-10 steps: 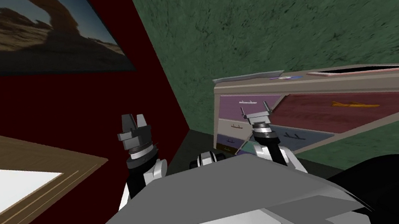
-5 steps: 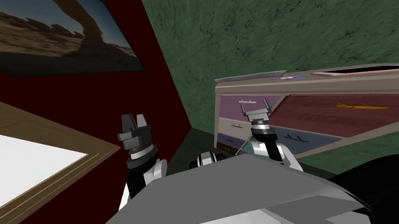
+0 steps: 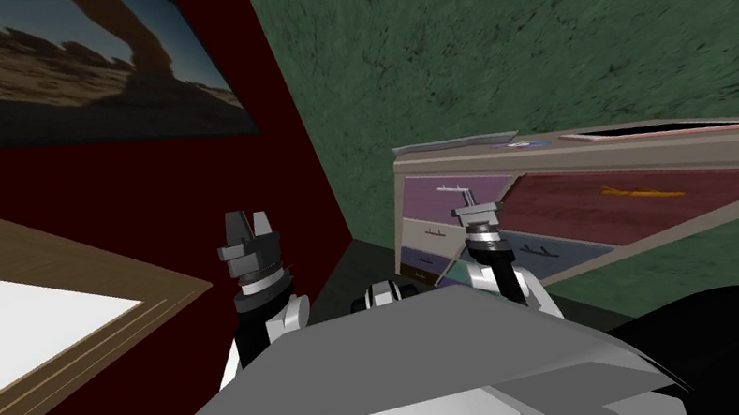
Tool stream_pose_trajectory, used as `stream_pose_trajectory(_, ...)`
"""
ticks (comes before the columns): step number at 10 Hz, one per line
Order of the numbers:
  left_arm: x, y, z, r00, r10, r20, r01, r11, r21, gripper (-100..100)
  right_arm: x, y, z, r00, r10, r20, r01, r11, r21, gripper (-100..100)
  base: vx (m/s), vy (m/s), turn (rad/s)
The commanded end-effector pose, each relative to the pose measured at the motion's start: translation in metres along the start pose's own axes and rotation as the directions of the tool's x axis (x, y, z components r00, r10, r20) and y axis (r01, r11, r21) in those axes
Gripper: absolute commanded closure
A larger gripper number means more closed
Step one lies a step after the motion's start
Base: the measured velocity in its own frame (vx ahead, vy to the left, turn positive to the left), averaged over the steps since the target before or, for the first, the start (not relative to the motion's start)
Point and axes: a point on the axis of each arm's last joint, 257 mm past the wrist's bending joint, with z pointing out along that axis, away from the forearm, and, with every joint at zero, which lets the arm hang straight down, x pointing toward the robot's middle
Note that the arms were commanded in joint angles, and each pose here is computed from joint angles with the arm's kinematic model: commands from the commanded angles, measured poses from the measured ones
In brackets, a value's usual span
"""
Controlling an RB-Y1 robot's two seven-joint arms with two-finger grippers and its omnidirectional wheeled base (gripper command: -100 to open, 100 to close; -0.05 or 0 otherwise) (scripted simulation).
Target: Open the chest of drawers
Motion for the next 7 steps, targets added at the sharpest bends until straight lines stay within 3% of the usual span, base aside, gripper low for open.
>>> stream_pose_trajectory(1, 0.000, 0.000, 0.000, 1.0000, 0.000, 0.000, 0.000, 1.0000, 0.000, 0, -0.001, 0.003, -0.010, 0.999, 0.027, 0.018, -0.027, 0.999, -0.027, 100, 0.054, 0.033, -0.136)
stream_pose_trajectory(5, 0.000, 0.000, 0.000, 1.0000, 0.000, 0.000, 0.000, 1.0000, 0.000, 0, -0.003, 0.007, -0.025, 0.997, 0.068, 0.042, -0.065, 0.996, -0.067, 100, 0.059, 0.039, -0.145)
stream_pose_trajectory(6, 0.000, 0.000, 0.000, 1.0000, 0.000, 0.000, 0.000, 1.0000, 0.000, 0, -0.002, 0.007, -0.023, 0.998, 0.060, 0.037, -0.058, 0.997, -0.060, 100, 0.025, 0.022, -0.027)
stream_pose_trajectory(7, 0.000, 0.000, 0.000, 1.0000, 0.000, 0.000, 0.000, 1.0000, 0.000, 0, -0.005, 0.007, -0.020, 0.997, 0.052, 0.055, -0.048, 0.995, -0.084, -100, 0.008, 0.011, -0.006)
